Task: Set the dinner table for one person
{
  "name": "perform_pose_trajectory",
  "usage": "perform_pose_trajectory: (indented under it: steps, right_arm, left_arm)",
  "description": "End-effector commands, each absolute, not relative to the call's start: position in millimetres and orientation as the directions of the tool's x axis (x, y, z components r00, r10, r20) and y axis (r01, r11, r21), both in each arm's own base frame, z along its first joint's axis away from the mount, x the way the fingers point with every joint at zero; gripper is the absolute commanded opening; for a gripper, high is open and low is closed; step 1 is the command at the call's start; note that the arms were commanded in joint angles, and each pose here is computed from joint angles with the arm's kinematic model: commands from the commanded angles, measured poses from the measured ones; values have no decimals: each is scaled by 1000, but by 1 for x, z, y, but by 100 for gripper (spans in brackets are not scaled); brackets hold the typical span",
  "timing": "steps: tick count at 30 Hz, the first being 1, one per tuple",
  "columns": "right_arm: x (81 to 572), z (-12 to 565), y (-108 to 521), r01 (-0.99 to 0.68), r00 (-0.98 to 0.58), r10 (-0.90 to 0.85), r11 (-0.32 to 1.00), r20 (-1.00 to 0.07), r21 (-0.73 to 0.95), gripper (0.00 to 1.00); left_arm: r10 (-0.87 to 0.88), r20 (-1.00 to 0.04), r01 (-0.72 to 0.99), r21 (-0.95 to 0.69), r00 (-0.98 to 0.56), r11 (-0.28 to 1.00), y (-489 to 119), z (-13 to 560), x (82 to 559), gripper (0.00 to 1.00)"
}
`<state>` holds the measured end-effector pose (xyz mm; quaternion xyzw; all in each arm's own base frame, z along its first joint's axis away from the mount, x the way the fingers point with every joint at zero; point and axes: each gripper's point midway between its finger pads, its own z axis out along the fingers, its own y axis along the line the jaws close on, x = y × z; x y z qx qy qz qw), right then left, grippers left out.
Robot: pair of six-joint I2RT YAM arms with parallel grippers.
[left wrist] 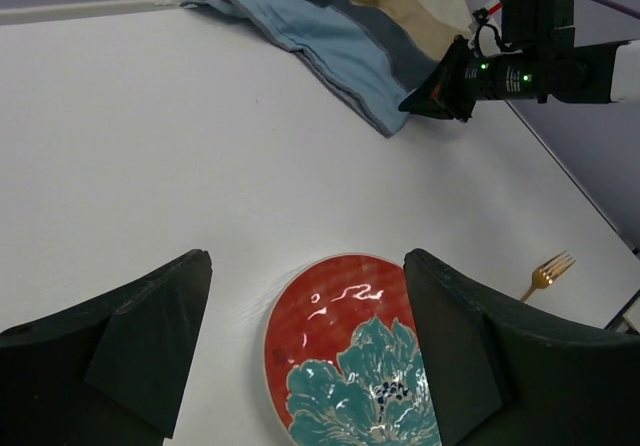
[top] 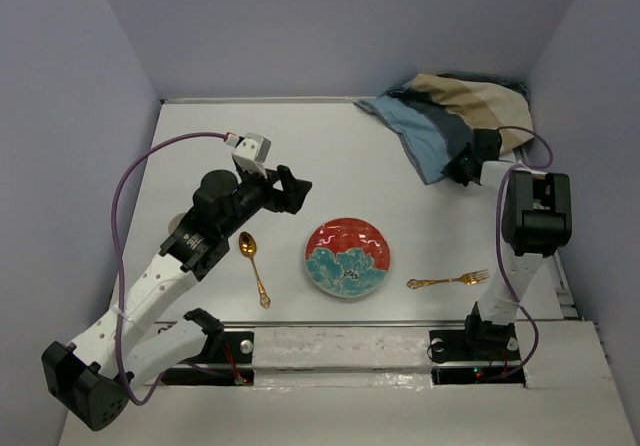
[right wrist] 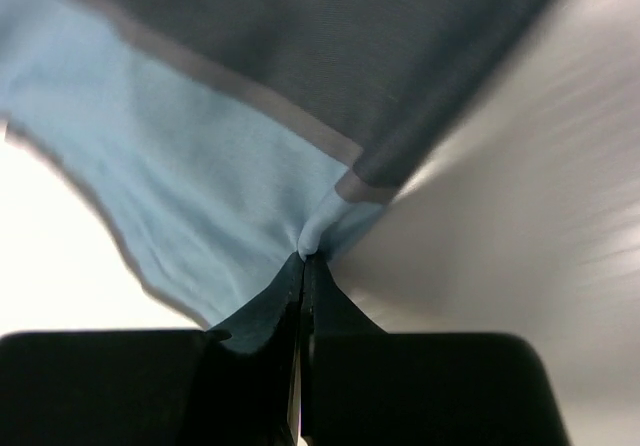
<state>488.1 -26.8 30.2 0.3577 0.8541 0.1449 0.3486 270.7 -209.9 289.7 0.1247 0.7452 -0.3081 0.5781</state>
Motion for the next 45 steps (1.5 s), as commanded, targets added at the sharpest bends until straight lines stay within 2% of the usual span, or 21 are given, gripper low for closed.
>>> perform_pose_trajectory:
  steps: [1, 6, 11, 12, 13, 16, 17, 18, 23, 25, 26, 27, 29, 30, 31, 35, 45]
  right_arm:
    - [507, 75, 102, 269, -571, 671, 697, -473, 664, 0]
    - [523, 95, 202, 122, -654, 597, 689, -464, 714, 0]
    - [512, 113, 289, -37, -737, 468, 692, -488, 721, 0]
    - [507, 113, 297, -53, -749, 452, 689, -485, 723, 6]
    - [502, 116, 304, -81, -754, 429, 690, -497, 719, 30]
    - [485, 120, 314, -119, -773, 389, 688, -502, 716, 66]
    - [480, 134, 315, -154, -760, 374, 690, -531, 707, 81]
    - [476, 137, 311, -159, -752, 372, 698, -544, 698, 84]
    - [451, 151, 271, -148, -672, 368, 784, -643, 603, 79]
    - [444, 175, 248, -146, -618, 390, 796, -682, 587, 75]
    - [432, 160, 236, -107, -622, 388, 818, -680, 565, 69]
    - [426, 179, 225, -113, -583, 407, 816, -703, 566, 66]
    - [406, 164, 202, -61, -577, 412, 839, -706, 540, 62]
    - [397, 186, 190, -69, -535, 443, 826, -719, 560, 61]
    - [382, 175, 179, -41, -544, 455, 825, -705, 564, 60]
    - [349, 218, 156, -86, -433, 475, 824, -766, 560, 60]
    - [288, 237, 149, -206, -431, 447, 797, -784, 568, 61]
  left_arm:
    - [-212, -942, 475, -316, -259, 821, -195, 298, 283, 88]
    - [-238, -937, 358, -320, -254, 877, -173, 293, 295, 84]
    - [-267, -924, 270, -340, -273, 901, -158, 282, 308, 79]
    - [-279, -919, 254, -351, -280, 901, -157, 279, 310, 79]
    - [-300, -907, 229, -372, -296, 900, -155, 273, 314, 77]
    - [-333, -881, 194, -411, -337, 891, -156, 259, 319, 75]
    - [-351, -865, 178, -433, -360, 884, -159, 252, 321, 75]
    - [-355, -858, 174, -440, -372, 881, -161, 248, 322, 75]
    - [-429, -795, 135, -526, -430, 840, -178, 233, 334, 73]
    - [-469, -754, 104, -570, -460, 815, -190, 219, 341, 73]
    - [-484, -754, 113, -583, -444, 804, -197, 221, 349, 72]
    - [-498, -750, 95, -589, -436, 803, -201, 219, 355, 72]
    - [-495, -752, 53, -570, -435, 820, -209, 204, 376, 72]
    - [-499, -759, 20, -557, -418, 830, -208, 199, 383, 72]
    - [-492, -755, -13, -541, -433, 841, -211, 182, 394, 72]
    - [-498, -748, -106, -507, -439, 856, -210, 142, 415, 72]
    - [-513, -708, -183, -492, -485, 851, -237, 84, 464, 73]
